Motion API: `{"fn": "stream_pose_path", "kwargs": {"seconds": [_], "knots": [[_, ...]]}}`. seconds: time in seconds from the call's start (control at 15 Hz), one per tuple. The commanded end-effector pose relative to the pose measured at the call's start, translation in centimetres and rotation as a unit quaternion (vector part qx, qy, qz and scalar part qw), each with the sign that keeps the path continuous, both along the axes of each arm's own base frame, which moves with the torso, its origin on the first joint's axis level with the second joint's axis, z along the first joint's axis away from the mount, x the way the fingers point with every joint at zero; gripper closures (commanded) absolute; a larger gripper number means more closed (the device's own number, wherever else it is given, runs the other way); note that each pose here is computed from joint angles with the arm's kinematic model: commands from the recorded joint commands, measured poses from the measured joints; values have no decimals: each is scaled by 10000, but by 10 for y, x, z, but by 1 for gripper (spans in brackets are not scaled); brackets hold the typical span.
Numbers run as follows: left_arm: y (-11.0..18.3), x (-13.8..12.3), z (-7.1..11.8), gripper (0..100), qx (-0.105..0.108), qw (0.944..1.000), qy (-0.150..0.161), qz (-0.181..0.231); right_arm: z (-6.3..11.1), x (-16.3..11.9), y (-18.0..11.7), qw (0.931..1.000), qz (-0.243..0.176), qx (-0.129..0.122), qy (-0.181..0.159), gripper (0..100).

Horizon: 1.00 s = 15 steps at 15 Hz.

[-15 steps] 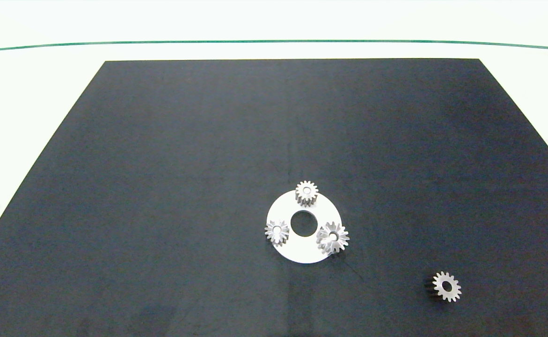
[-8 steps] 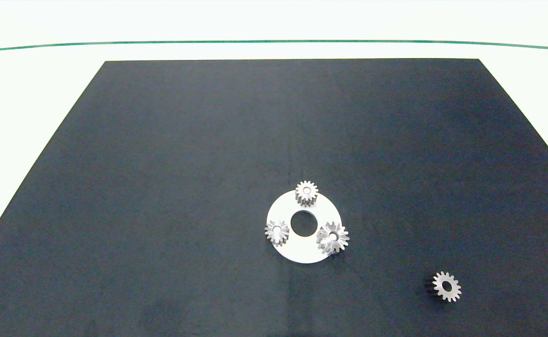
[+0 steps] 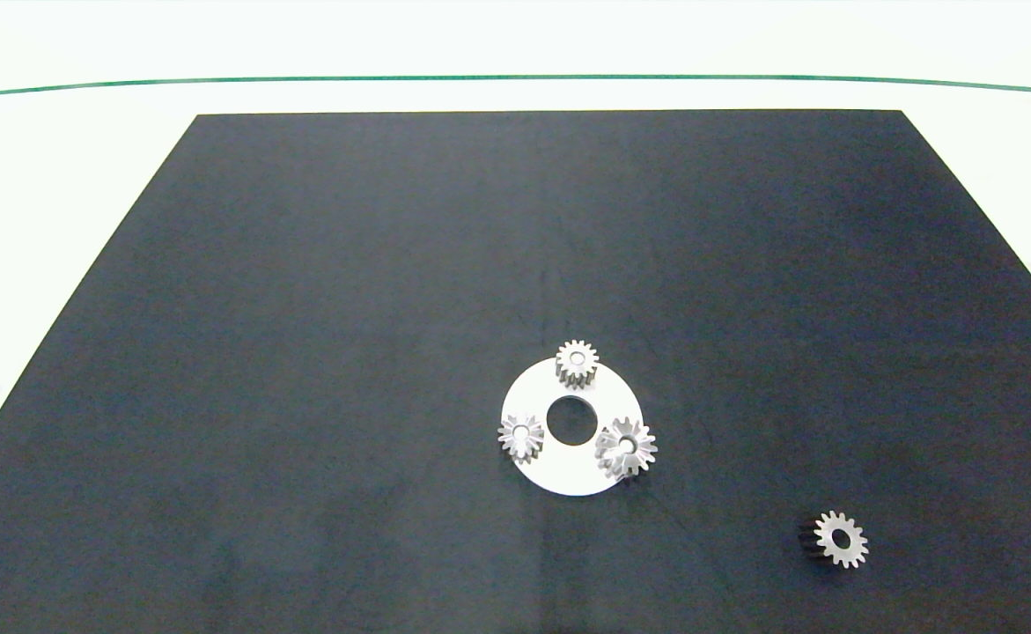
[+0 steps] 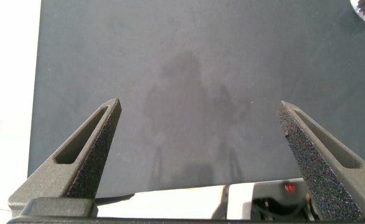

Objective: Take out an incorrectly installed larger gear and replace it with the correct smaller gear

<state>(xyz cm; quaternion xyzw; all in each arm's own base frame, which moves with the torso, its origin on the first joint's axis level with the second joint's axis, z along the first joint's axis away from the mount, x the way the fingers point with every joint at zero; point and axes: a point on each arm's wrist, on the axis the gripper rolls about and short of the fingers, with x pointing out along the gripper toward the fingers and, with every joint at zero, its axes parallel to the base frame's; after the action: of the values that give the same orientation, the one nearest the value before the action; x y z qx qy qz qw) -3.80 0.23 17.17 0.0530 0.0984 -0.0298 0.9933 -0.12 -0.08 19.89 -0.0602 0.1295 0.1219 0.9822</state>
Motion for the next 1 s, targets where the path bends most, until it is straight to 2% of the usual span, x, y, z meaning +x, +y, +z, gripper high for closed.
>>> {"fn": "stream_pose_path", "kwargs": {"seconds": [0.07, 0.13, 0.33, 0.4, 0.67, 0.8, 1.0], "knots": [[-1, 26, 31, 0, 37, 9993, 379, -44, 32, 75, 32, 9923, 779, -320, 905, 0], [-2, 30, 36, 0, 39, 9991, 417, -45, 35, 89, 40, 9903, 885, -384, 1004, 0], [-2, 35, 40, 0, 43, 9988, 486, -45, 35, 125, 59, 9820, 1174, -787, 1256, 0], [-2, 36, 40, 0, 45, 9987, 509, -52, 35, 135, 66, 9797, 1277, -831, 1301, 0], [-2, 39, 40, 0, 42, 9983, 571, -58, 28, 163, 101, 9652, 1741, -1081, 1624, 0], [-2, 40, 41, 0, 38, 9985, 540, -65, 23, 173, 112, 9603, 1860, -1251, 1662, 0], [-2, 42, 42, 0, 40, 9986, 532, -58, 16, 189, 122, 9612, 1812, -1400, 1541, 0]]}}
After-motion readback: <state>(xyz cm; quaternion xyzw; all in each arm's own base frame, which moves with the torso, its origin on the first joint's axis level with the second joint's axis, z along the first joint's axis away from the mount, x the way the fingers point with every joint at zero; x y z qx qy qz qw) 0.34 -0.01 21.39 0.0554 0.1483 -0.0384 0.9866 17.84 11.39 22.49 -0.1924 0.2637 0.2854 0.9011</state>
